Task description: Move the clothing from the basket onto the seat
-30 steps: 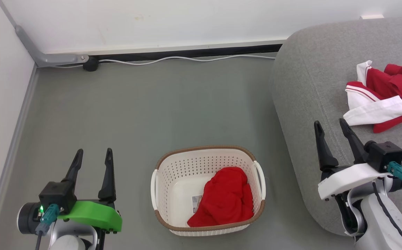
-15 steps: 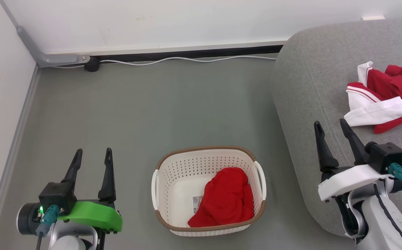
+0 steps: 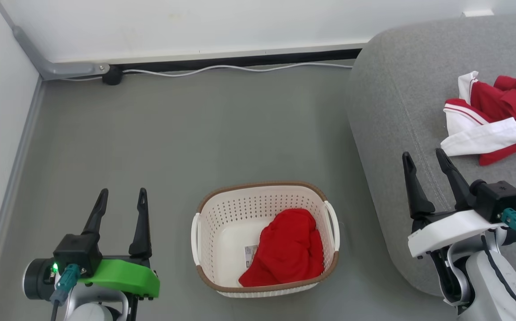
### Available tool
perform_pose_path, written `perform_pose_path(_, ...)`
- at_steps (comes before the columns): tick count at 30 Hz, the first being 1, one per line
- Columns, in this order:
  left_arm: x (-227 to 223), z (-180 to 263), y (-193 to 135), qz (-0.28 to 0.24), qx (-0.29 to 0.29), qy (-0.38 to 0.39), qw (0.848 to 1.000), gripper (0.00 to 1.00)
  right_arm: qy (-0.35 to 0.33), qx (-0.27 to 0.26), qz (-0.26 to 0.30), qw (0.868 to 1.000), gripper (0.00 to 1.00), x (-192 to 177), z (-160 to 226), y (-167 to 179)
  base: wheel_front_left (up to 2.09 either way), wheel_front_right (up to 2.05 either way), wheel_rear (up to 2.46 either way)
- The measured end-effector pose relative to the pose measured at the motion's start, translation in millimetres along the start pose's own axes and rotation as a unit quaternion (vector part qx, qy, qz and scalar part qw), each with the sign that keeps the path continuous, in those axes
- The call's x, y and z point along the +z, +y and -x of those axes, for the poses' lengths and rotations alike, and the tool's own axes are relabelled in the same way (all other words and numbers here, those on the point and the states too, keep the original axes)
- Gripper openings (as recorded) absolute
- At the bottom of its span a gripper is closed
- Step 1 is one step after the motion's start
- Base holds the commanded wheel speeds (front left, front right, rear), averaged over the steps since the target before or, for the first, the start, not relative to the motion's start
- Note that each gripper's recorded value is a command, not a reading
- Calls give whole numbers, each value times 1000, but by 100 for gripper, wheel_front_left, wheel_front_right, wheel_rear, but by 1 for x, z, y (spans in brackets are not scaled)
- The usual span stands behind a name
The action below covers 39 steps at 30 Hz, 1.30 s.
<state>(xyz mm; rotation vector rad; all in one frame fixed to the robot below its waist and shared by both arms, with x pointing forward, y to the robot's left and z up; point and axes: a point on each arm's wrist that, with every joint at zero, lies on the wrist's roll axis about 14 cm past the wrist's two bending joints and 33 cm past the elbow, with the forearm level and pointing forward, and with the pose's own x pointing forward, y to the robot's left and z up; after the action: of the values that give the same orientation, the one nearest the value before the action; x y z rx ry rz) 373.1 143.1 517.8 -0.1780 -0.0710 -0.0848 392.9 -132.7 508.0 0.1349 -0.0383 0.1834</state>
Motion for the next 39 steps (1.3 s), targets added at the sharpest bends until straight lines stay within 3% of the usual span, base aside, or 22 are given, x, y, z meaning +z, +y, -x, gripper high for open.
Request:
perform_pose_path(12,-35,-19,-44,19,-63,58,996,100,-6,-8,0,1000,100,6,-15,-10,0,0,0)
perform_pose_path(19,-72,-38,-80,26,-124,116,985,100,-11,-14,-3,1000,100,5,-28,-17,0,0,0)
perform_pose_path(29,-141,-53,-120,18,-202,217,955,100,-28,-21,-13,999,100,7,-47,-23,0,0,0)
perform_pose_path(39,-225,-57,-132,13,-225,338,914,100,-57,-27,-9,998,100,13,-65,-32,0,0,0)
